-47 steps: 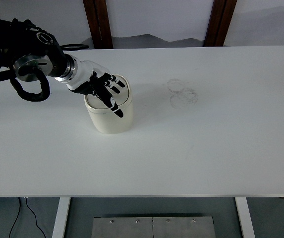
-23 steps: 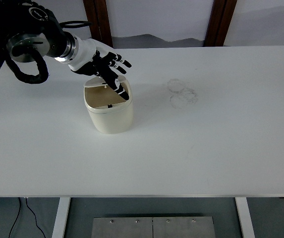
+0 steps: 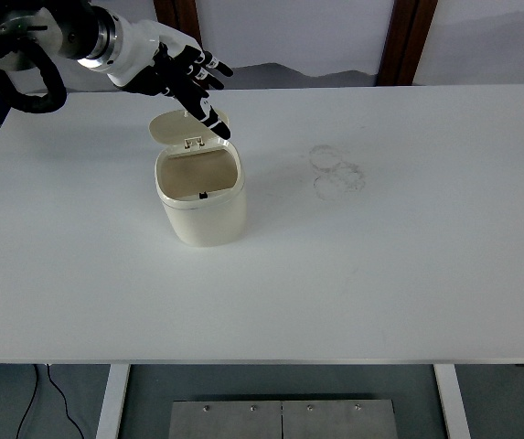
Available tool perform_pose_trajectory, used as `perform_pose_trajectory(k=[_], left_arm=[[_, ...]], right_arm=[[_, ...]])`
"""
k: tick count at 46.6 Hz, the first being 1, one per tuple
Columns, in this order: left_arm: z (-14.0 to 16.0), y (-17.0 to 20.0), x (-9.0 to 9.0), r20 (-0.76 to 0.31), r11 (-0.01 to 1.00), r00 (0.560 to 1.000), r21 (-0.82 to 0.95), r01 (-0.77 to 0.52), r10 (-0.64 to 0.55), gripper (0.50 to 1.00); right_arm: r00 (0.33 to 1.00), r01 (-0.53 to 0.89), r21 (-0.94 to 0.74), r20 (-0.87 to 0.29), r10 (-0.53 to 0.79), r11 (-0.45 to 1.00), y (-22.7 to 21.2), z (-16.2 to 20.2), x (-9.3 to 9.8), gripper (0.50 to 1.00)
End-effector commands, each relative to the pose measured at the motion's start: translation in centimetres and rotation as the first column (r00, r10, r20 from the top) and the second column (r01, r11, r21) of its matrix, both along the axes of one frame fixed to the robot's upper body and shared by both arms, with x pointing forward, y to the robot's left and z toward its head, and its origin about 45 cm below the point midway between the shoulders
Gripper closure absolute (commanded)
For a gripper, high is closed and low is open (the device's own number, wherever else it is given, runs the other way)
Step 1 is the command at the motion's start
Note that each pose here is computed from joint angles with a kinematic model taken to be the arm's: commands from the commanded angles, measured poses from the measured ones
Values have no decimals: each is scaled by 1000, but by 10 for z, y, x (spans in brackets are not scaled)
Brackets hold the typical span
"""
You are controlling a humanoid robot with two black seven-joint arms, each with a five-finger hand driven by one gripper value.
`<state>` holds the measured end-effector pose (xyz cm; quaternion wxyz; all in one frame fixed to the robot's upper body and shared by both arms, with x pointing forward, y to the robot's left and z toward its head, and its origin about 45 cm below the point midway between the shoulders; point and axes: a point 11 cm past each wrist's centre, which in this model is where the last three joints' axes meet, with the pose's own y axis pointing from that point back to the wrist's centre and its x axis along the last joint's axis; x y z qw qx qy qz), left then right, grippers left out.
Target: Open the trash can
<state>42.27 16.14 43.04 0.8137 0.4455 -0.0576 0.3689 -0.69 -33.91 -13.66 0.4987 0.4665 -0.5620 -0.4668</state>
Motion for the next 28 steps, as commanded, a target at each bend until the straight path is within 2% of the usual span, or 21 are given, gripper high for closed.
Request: perform_pose_trajectory(k=[1, 9, 18, 28], left_arm=[[4, 10, 6, 13, 999, 999, -12, -29, 30, 500], [7, 18, 17, 34, 997, 997, -48, -64, 66, 500], [12, 36, 34, 67, 970, 990, -217, -110, 127, 500], [22, 66, 59, 95, 892, 965, -412, -185, 243, 500]], right_arm=[[1000, 2, 0, 0, -2, 1000, 0, 0, 0, 505], [1000, 3, 0, 0, -3, 1000, 0, 0, 0, 505], [1000, 3, 0, 0, -3, 1000, 0, 0, 0, 505], [1000, 3, 0, 0, -3, 1000, 0, 0, 0, 505]])
